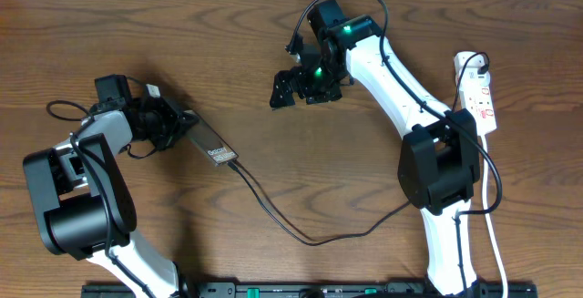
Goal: Plug charger to phone and switch on socket
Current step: 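Lower the phone flat onto the table with the left gripper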
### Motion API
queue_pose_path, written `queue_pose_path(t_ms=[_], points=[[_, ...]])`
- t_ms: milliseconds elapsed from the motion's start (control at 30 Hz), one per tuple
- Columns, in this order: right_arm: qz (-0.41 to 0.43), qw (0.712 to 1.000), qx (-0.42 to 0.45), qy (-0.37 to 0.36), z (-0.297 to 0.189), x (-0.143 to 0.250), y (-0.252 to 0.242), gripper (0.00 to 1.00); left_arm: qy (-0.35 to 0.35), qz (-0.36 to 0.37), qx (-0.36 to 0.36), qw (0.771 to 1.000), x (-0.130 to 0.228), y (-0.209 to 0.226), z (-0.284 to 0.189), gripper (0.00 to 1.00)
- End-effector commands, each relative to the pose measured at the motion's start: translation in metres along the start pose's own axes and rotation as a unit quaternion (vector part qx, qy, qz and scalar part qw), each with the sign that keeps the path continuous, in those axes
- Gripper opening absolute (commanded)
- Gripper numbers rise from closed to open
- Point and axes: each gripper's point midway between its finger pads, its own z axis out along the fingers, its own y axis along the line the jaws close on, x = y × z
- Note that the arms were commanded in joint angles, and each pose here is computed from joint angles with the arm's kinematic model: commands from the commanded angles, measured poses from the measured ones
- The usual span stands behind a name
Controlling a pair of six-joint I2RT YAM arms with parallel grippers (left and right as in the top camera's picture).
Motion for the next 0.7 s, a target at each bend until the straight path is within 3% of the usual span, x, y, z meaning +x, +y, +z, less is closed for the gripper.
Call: queue_pose_path(t_ms=[0, 300, 667], points=[[-0.007, 1.0, -0.002, -0.012, -0.0095, -0.0032, 0.0093, 0.99, 0.014, -0.004, 0.014, 1.0, 0.003, -0.0045, 0.0015, 0.08], [-0.007, 1.0, -0.002, -0.012, -0.0095, -0.003, 0.0093, 0.99, 0.017, -0.008, 0.012, 1.0, 0.0048, -0.0034, 0.0015, 0.23], [-0.007, 1.0, -0.002, -0.011, -0.0095, -0.0024, 0.0092, 0.99, 0.02, -0.01, 0.01, 1.0, 0.0063, -0.0024, 0.0014, 0.24]])
